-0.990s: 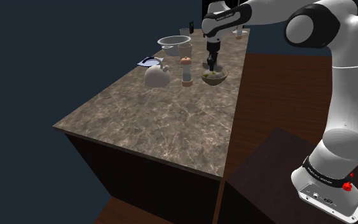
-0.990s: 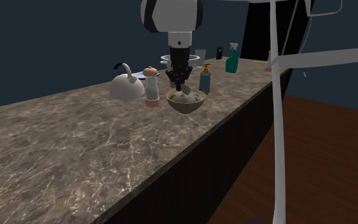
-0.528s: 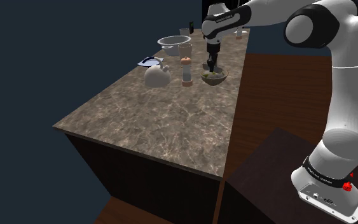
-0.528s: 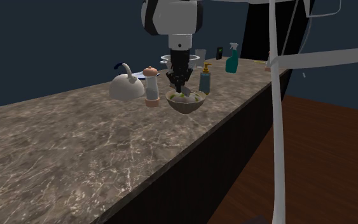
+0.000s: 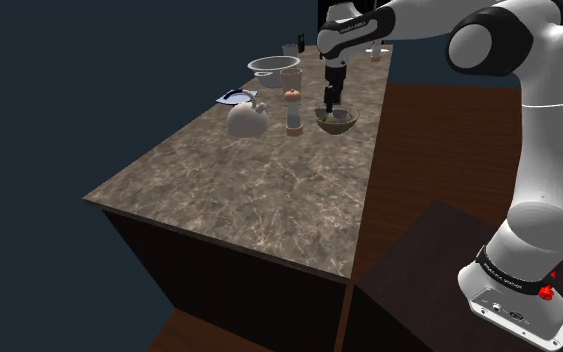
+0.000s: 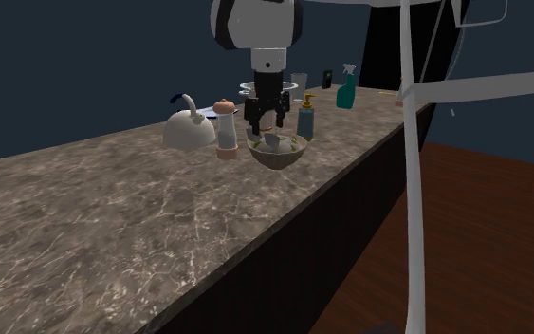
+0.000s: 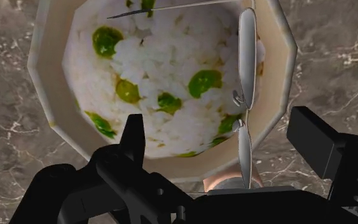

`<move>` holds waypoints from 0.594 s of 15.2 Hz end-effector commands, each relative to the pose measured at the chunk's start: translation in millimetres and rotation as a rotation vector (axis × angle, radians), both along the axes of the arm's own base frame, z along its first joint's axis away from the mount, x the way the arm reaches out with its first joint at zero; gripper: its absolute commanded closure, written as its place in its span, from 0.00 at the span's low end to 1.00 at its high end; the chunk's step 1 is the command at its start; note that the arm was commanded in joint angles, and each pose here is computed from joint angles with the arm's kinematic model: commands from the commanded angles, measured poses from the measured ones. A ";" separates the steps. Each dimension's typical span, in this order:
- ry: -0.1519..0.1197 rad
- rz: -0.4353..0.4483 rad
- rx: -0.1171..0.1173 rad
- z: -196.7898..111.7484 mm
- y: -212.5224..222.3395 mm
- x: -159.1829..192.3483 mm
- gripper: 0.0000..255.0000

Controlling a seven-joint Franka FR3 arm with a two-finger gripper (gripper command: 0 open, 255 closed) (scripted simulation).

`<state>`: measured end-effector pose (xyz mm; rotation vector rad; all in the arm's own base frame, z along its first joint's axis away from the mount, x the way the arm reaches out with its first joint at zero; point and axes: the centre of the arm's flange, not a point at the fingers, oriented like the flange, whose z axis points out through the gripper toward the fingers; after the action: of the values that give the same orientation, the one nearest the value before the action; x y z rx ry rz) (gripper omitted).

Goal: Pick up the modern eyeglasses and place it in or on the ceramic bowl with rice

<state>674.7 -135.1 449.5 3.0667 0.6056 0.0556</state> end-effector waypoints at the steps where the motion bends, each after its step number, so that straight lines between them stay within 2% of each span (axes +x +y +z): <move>1: 0.000 0.000 0.000 20.3 0.1 -2.3 0.00; 3: 0.000 0.000 0.000 43.8 0.3 -3.2 0.00; 9: 0.000 0.000 0.000 43.8 0.3 -3.2 0.00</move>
<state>671.5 -134.9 493.2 3.0667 0.6056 0.0556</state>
